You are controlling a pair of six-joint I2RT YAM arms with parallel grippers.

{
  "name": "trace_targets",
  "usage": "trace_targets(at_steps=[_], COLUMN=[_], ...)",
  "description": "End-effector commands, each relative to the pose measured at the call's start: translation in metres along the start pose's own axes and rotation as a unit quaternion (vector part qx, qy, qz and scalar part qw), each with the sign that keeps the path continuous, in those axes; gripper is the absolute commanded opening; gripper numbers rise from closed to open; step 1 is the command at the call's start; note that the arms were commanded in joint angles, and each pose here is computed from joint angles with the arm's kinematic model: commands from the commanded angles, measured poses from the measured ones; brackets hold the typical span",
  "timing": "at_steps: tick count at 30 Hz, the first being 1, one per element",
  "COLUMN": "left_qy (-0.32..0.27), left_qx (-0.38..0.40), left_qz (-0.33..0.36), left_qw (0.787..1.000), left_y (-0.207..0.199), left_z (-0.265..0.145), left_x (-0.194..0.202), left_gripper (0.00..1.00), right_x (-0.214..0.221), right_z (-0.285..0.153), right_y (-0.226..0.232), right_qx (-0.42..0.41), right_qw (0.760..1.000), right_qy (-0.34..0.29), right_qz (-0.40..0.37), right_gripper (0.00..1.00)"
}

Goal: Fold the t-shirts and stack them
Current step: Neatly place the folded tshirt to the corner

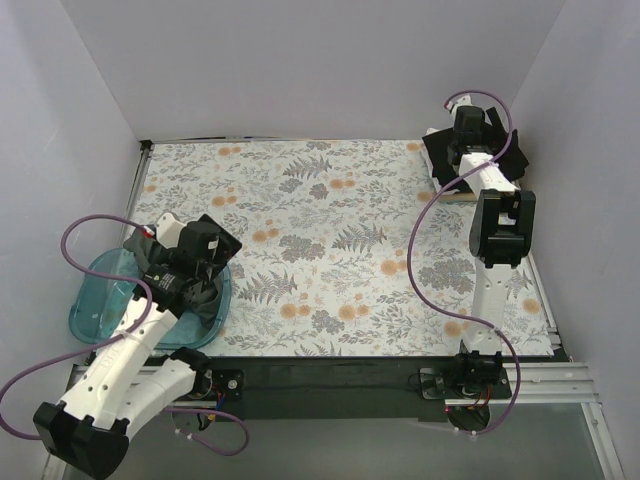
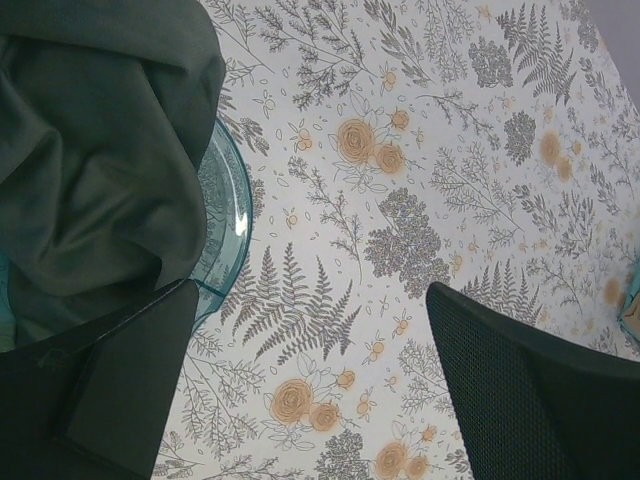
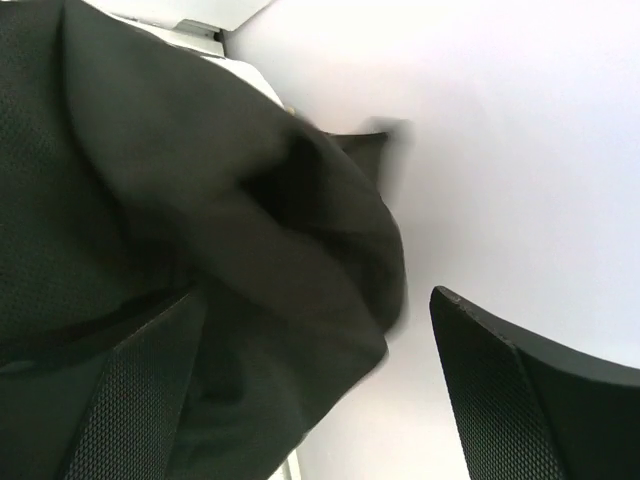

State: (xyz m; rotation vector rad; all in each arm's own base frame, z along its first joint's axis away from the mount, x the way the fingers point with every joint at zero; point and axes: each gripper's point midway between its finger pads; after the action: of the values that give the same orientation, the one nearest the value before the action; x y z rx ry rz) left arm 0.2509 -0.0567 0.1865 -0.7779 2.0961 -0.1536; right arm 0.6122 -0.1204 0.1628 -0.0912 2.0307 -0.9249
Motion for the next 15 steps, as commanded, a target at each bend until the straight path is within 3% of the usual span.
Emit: trace_targets(at_steps=[1, 6, 10, 15], left_qy=[-0.019, -0.013, -0.004, -0.003], left_qx=[0.005, 0.013, 0.019, 0.033], left_qz=[-0.011, -0.007, -0.004, -0.002], left_qw=[1.0, 1.0, 1.0, 0.999], left_y=[-0.008, -0.012, -0.015, -0.027], left_z=[-0.008, -0.007, -0.005, -0.004], left_x=[-0.017, -0.014, -0.011, -0.015], left_gripper=[0.98, 0.98, 0.98, 0.98], right_x=[-0.047, -0.074, -0.086, -0.098], right_z=[-0.015, -0.049, -0.086, -0.157], right_y=[-0.035, -0.061, -0.064, -0.061], right_qx=[0.041, 0.017, -0.058, -0.179], right_qw=[0.996, 0.989, 0.978, 0.931], right_qy=[-0.054, -0.092, -0.103, -0.116], right_qz=[0.064, 0.118, 0.17, 0.297], right_gripper=[0.98, 0.98, 0.98, 0.99])
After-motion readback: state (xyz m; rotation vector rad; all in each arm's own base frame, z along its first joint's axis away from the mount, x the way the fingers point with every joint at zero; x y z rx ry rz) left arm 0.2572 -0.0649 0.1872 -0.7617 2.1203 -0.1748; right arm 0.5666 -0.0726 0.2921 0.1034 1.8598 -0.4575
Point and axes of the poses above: each gripper's point midway between its finger pads, its own z axis out along the fingers, its own y axis along the line the jaws close on, x = y × z, and after that the axes turned 9 degrees about z, right-handed
